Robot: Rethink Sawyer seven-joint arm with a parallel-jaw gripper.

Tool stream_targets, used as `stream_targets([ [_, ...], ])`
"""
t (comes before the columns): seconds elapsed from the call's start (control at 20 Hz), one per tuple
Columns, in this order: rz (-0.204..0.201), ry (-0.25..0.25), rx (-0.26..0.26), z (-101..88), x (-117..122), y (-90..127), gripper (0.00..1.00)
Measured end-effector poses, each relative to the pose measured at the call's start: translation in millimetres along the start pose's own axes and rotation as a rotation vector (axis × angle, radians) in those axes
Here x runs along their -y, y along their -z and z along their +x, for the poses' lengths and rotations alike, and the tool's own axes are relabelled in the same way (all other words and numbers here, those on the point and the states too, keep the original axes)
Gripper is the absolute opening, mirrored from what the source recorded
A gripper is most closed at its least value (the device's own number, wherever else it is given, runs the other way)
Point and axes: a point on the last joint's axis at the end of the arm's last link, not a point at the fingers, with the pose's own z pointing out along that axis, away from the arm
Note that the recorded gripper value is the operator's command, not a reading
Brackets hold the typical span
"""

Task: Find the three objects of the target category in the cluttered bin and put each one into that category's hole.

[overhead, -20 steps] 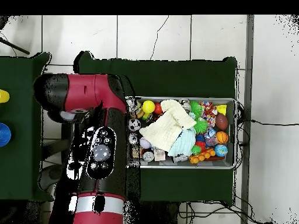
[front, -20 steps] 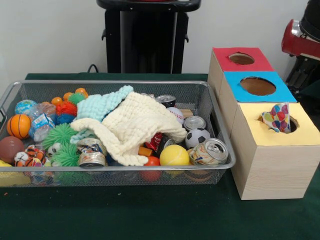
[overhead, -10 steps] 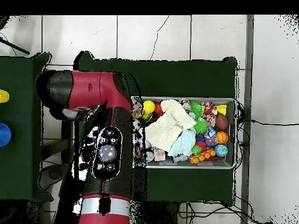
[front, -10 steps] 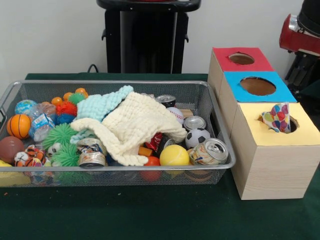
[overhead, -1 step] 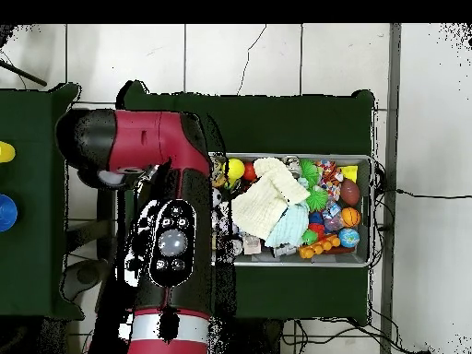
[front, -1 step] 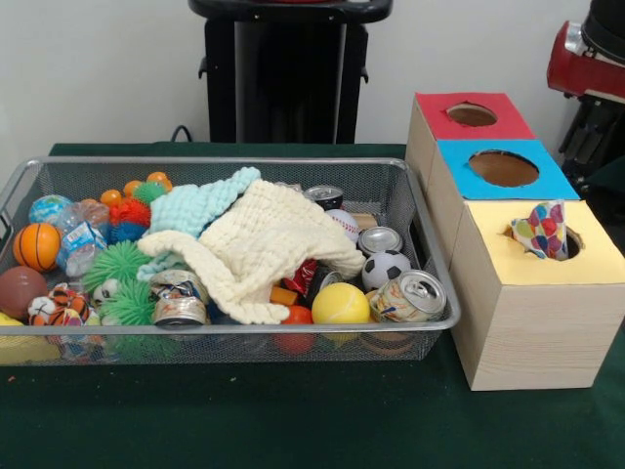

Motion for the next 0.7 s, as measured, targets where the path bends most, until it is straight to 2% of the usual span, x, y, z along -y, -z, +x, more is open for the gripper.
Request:
stream_targets([
  [0.7, 0.011, 0.003, -0.028, 10.2, 3, -10, 0.0],
])
